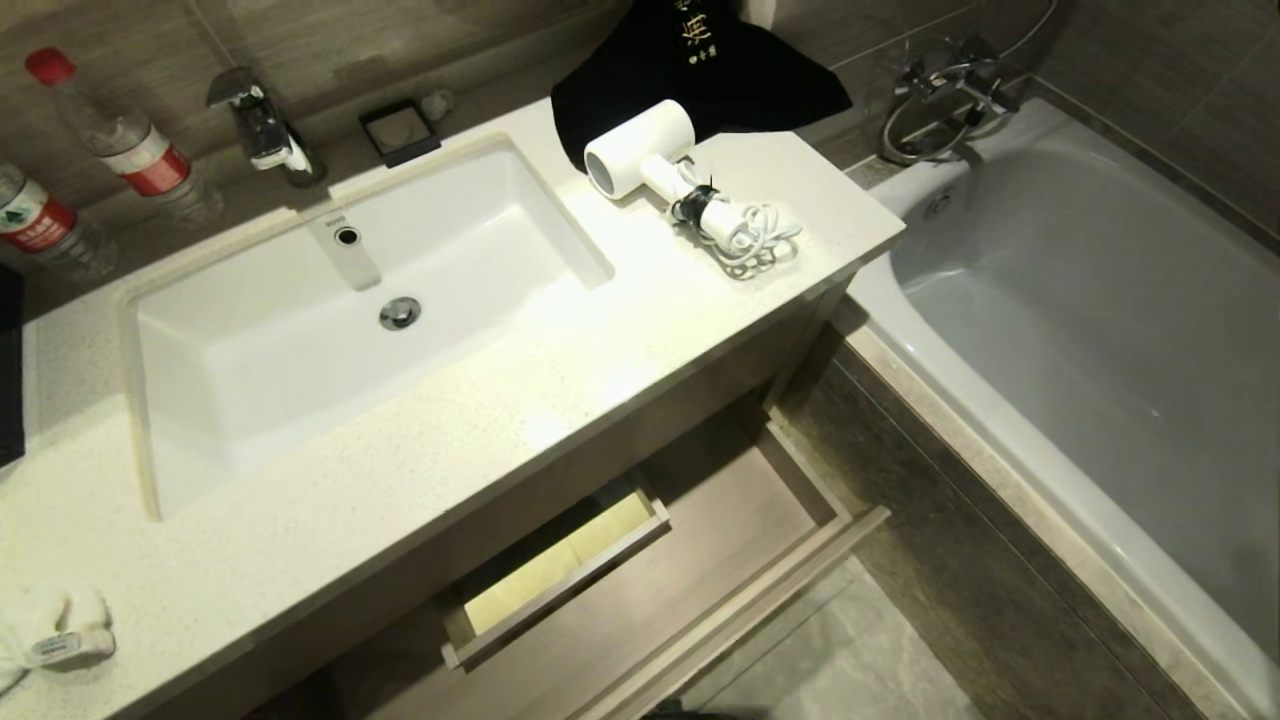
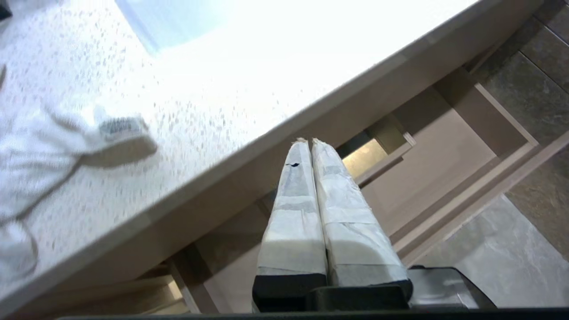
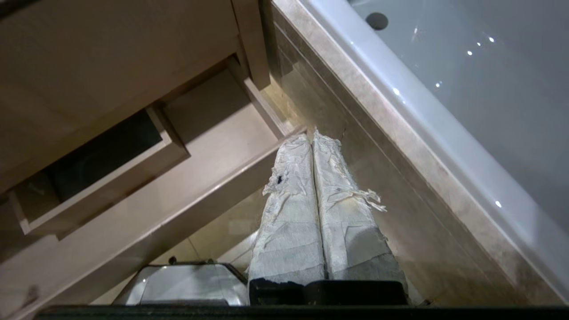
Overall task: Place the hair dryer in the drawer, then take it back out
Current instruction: Pick up the hairdryer
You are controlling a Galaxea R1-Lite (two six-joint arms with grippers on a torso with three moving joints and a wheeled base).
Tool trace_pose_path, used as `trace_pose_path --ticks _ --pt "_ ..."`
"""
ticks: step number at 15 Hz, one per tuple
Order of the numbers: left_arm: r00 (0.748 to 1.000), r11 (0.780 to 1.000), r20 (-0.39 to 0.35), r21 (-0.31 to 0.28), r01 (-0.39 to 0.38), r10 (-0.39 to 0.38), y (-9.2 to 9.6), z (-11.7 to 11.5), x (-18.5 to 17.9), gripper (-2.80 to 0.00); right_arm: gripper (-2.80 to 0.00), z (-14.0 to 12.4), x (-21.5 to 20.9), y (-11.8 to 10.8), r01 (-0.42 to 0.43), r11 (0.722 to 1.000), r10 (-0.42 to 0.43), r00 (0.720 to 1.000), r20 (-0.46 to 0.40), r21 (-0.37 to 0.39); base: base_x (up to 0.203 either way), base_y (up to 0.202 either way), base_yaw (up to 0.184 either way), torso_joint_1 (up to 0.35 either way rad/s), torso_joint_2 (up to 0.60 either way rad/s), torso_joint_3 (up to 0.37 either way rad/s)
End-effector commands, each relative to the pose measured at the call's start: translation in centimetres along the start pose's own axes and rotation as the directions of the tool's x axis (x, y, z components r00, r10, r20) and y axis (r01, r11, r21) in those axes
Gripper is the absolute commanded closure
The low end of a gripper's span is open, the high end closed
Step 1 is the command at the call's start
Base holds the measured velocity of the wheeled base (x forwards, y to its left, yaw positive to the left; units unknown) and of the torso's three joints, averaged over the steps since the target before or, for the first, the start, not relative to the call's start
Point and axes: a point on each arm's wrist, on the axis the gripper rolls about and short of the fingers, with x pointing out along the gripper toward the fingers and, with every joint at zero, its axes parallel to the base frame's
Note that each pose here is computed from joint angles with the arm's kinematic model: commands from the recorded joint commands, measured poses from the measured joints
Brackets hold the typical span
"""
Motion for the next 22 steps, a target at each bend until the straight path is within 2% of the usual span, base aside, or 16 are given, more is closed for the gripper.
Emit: trace_pose_path --ticks 1,13,19,22 --pt "1.000 1.000 0.001 0.000 0.000 0.000 0.00 -0.01 -0.01 0.00 0.00 0.01 0.01 0.00 0.000 1.000 0.000 1.000 -0.001 0.000 0.000 0.000 0.000 0.291 -0.11 0.183" --pt "1.000 1.000 0.001 0.000 0.000 0.000 0.00 -0.01 -0.01 0.00 0.00 0.00 0.01 0.00 0.000 1.000 0.000 1.000 -0.002 -0.002 0.000 0.000 0.000 0.341 -0.22 0.108" --pt "1.000 1.000 0.000 0.000 0.000 0.000 0.00 0.01 0.00 0.00 0.00 0.03 0.01 0.01 -0.005 1.000 0.005 1.000 0.001 -0.003 0.000 0.000 0.000 0.064 -0.05 0.022" --pt "1.000 1.000 0.001 0.000 0.000 0.000 0.00 -0.02 -0.01 0.00 0.00 -0.01 0.02 0.02 -0.010 1.000 0.010 1.000 -0.001 -0.029 0.000 0.000 0.000 0.000 0.00 0.000"
